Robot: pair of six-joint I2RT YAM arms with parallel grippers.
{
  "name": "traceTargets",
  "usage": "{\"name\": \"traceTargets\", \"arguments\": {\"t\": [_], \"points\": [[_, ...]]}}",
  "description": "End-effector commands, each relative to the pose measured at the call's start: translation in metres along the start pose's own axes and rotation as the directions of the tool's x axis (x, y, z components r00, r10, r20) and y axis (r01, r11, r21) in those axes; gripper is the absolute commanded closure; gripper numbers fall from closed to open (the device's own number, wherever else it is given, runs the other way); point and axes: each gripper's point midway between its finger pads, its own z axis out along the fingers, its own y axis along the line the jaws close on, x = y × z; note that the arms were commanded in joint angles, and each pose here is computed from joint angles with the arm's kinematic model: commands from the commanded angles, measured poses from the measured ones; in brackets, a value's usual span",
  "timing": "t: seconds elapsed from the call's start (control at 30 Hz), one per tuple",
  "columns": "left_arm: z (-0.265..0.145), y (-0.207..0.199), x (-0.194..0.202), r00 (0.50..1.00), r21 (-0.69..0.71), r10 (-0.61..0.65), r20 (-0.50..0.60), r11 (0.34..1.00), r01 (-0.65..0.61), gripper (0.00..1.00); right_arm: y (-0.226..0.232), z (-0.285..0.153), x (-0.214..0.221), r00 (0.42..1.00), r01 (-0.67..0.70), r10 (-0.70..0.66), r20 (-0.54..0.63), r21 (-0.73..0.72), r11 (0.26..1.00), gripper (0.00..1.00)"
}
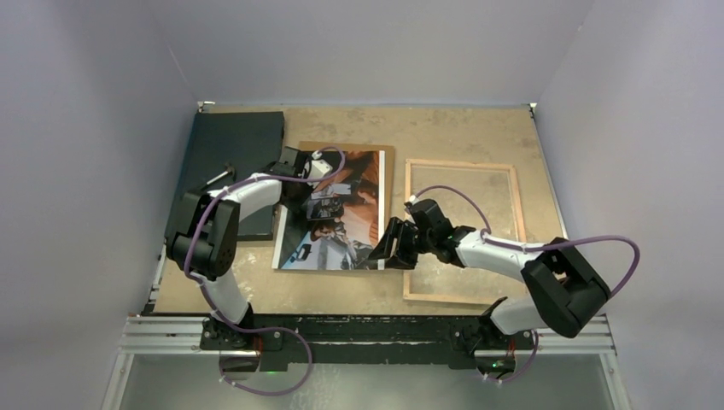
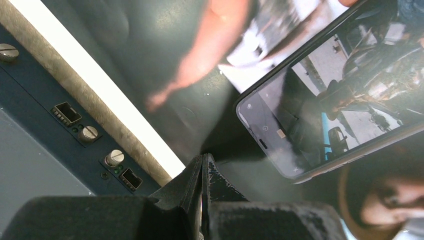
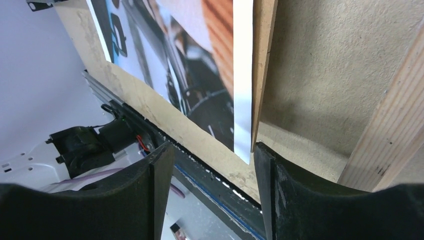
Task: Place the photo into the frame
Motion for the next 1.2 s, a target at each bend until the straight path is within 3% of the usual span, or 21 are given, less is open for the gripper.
{"name": "traceTargets", "arguments": {"t": [0.0, 0.23, 0.47, 1.17], "points": [[-0.003, -0.018, 0.009, 1.000, 0.058, -0.005, -0.025, 0.998, 0.007, 1.00, 0.024, -0.005, -0.001, 1.000, 0.002, -0.002, 0.002, -0.099, 0.995, 0.36], [-0.005, -0.022, 0.006, 1.000, 0.065, -0.001, -0.019, 0.998, 0.002, 1.00, -0.017, 0.010, 0.018, 0.995, -0.051, 0.053, -0.085, 0.029, 0.998, 0.34], [-0.004, -0.024, 0.004, 1.000, 0.071, -0.002, -0.018, 0.997, 0.004, 1.00, -0.029, 0.009, 0.027, 0.991, -0.054, 0.061, -0.115, 0.063, 0.997, 0.32], [-0.004, -0.025, 0.001, 1.000, 0.073, 0.004, -0.013, 0.997, -0.003, 1.00, 0.014, 0.008, 0.007, 0.998, -0.009, 0.005, -0.069, -0.067, 0.998, 0.37]]}}
